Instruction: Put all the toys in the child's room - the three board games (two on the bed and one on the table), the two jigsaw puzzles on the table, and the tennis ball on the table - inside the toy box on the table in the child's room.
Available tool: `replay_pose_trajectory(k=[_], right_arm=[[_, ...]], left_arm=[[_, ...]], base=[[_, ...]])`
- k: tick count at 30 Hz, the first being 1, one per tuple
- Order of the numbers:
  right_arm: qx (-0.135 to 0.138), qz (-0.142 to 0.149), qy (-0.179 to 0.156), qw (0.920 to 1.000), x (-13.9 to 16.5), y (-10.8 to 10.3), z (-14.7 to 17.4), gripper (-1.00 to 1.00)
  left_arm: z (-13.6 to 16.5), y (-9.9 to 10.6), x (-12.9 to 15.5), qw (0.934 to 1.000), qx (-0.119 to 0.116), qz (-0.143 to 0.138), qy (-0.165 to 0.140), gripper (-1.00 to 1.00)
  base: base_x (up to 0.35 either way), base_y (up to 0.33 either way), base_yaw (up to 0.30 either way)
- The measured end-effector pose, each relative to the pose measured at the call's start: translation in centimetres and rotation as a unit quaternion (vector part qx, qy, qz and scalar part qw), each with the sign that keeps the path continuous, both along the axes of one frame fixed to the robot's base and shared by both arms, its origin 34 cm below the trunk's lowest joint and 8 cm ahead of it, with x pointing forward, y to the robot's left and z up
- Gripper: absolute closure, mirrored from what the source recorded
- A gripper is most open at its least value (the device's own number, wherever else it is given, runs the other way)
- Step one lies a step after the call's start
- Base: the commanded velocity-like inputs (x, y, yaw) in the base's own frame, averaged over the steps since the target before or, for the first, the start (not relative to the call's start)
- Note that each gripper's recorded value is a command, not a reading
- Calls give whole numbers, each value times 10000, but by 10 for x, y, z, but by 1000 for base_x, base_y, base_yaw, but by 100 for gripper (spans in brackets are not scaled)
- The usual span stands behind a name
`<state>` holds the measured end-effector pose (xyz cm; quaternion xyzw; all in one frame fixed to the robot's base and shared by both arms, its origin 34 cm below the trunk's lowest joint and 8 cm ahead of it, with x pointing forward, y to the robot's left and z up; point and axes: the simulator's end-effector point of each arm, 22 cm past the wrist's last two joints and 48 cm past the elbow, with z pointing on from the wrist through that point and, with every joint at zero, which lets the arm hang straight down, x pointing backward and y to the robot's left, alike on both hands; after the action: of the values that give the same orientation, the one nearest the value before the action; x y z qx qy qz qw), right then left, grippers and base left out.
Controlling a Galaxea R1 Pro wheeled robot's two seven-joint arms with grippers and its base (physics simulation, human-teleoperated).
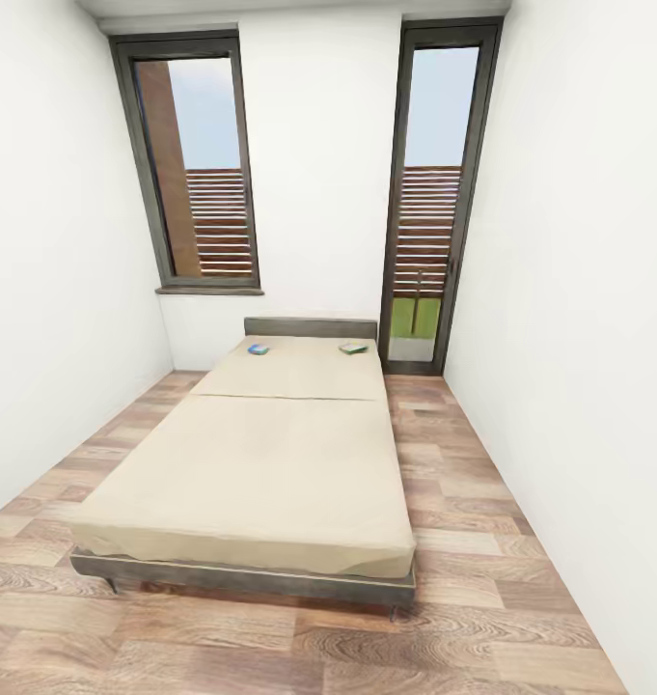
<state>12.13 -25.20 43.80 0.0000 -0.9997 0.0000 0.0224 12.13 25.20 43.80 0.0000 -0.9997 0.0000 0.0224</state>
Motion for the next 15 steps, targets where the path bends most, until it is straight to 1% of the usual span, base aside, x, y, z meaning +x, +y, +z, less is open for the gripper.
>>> replay_pose_trajectory(k=[1, 4, 7, 9, 11, 15], right_arm=[[0, 0, 0, 10000, 0, 0, 0, -100], [71, 20, -11, 10000, 2, 13, 0, -100], [78, 13, -10, 10000, 2, 14, 0, -100], [116, 0, -19, 9999, 3, 20, 0, -100], [161, -4, -29, 9999, 3, 27, 0, -100], [185, 3, -34, 9998, 4, 31, 0, -100]], left_arm=[[0, 0, 0, 10000, 0, 0, 0, -100], [0, -12, 3, 10000, -82, 17, -17, -100], [0, -13, 3, 10000, -84, 18, -16, -100], [0, -13, 4, 10000, -84, 18, -31, -100], [0, -11, 6, 9999, -74, 21, -78, -100], [0, -9, 11, 9998, -59, 20, -178, -100]], base=[[0, 0, 0], [0, 0, 0], [0, 0, 0], [0, 0, 0], [0, 0, 0], [0, 0, 0]])
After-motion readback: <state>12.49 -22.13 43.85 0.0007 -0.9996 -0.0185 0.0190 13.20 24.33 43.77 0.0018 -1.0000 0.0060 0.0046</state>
